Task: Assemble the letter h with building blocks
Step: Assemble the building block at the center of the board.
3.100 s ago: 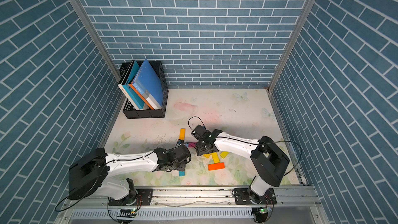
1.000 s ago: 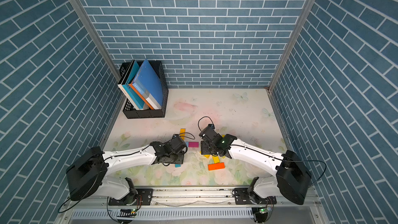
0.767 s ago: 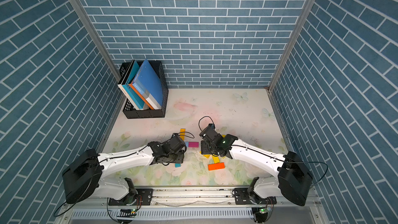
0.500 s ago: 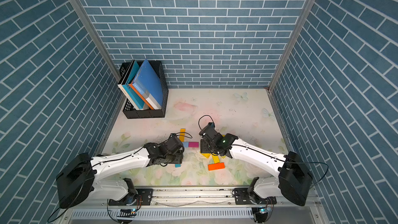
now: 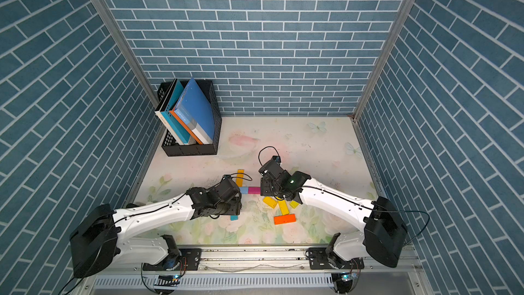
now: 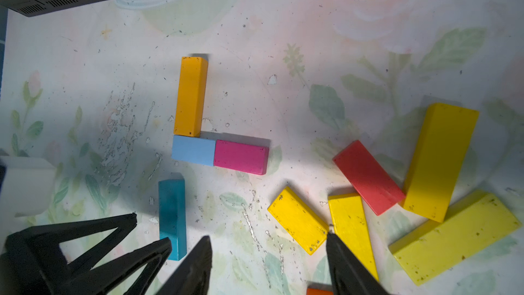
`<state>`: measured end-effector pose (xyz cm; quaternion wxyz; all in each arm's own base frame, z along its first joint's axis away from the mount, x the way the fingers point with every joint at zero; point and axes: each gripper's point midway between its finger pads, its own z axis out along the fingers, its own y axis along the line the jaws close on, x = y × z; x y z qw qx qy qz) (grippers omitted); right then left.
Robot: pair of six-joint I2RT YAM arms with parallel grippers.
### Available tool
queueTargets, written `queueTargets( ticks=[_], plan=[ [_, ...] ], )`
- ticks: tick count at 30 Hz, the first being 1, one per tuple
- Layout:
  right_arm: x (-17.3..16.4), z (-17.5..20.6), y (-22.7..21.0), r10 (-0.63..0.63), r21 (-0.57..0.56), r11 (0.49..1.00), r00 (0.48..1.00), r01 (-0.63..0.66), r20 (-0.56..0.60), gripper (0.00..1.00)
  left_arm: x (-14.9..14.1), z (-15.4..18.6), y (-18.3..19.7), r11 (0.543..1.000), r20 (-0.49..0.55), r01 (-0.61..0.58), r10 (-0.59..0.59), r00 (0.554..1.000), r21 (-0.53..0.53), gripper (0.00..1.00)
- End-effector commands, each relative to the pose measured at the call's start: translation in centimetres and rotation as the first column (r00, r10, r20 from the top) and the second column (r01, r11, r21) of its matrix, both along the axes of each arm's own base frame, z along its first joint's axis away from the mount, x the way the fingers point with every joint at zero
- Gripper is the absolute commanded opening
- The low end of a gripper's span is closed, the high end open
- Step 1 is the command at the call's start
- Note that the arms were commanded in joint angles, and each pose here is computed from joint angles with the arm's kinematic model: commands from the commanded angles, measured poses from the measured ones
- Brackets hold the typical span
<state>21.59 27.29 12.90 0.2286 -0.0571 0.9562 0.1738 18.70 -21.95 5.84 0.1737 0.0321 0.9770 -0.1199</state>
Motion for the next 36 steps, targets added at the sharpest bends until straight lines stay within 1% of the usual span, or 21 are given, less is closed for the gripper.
queueTargets(
  ticks=[1,4,7,9,11,13,18,23,25,28,33,36],
  plan=[
    [0.2,0.6,-1.0,-0.054,-0.012,0.998,0.998,0.054,0.011,0.65,0.8,0.4,-0.6,1.000,0.017,0.018,-0.018,1.000,0.021,0.72],
    [0.0,0.2,-1.6,-0.066,-0.009,0.998,0.998,0.066,0.011,0.65,0.8,-0.8,-0.5,0.999,0.000,0.017,-0.017,1.000,0.043,0.70],
    [-0.4,-0.2,-1.9,-0.066,-0.008,0.998,0.998,0.066,0.002,0.65,0.5,-1.5,-1.2,0.999,-0.022,0.030,-0.029,0.999,0.036,0.66],
    [-0.5,-0.3,-2.1,-0.068,-0.010,0.998,0.998,0.068,0.000,0.65,0.4,-1.8,-1.1,0.997,-0.022,0.025,-0.024,0.999,0.066,0.65],
    [-0.6,-0.3,-2.3,-0.067,-0.013,0.998,0.998,0.067,0.002,0.65,0.3,-1.9,-0.5,0.995,-0.005,0.005,-0.004,1.000,0.097,0.66],
    [-0.7,-0.3,-2.5,-0.065,-0.014,0.998,0.998,0.065,0.005,0.65,0.2,-2.3,0.0,0.995,0.000,-0.008,0.008,1.000,0.100,0.69],
    [-0.9,-0.9,-3.1,-0.074,-0.038,0.997,0.997,0.074,-0.001,0.65,0.6,-3.0,0.4,0.990,0.012,-0.022,0.020,1.000,0.141,0.69],
    [-1.1,-0.5,-3.6,-0.088,-0.027,0.996,0.996,0.088,0.009,0.64,1.1,-3.7,-0.5,0.991,0.004,-0.014,0.014,1.000,0.135,0.59],
    [-1.1,-0.3,-3.9,-0.096,-0.021,0.995,0.995,0.097,0.015,0.64,1.3,-4.1,-1.1,0.991,-0.009,-0.006,0.007,1.000,0.131,0.52],
    [-1.2,-0.1,-4.2,-0.106,-0.015,0.994,0.994,0.106,0.018,0.61,1.7,-4.2,-1.7,0.990,-0.014,0.004,-0.002,1.000,0.140,0.45],
    [-1.5,0.2,-4.9,-0.122,-0.010,0.992,0.992,0.122,0.023,0.61,2.8,-3.6,-2.3,0.990,0.010,-0.009,0.008,1.000,0.140,0.32],
    [-1.6,0.2,-5.3,-0.129,-0.016,0.991,0.991,0.130,0.022,0.61,3.3,-3.4,-2.2,0.989,0.016,-0.019,0.016,1.000,0.145,0.29]
  ],
)
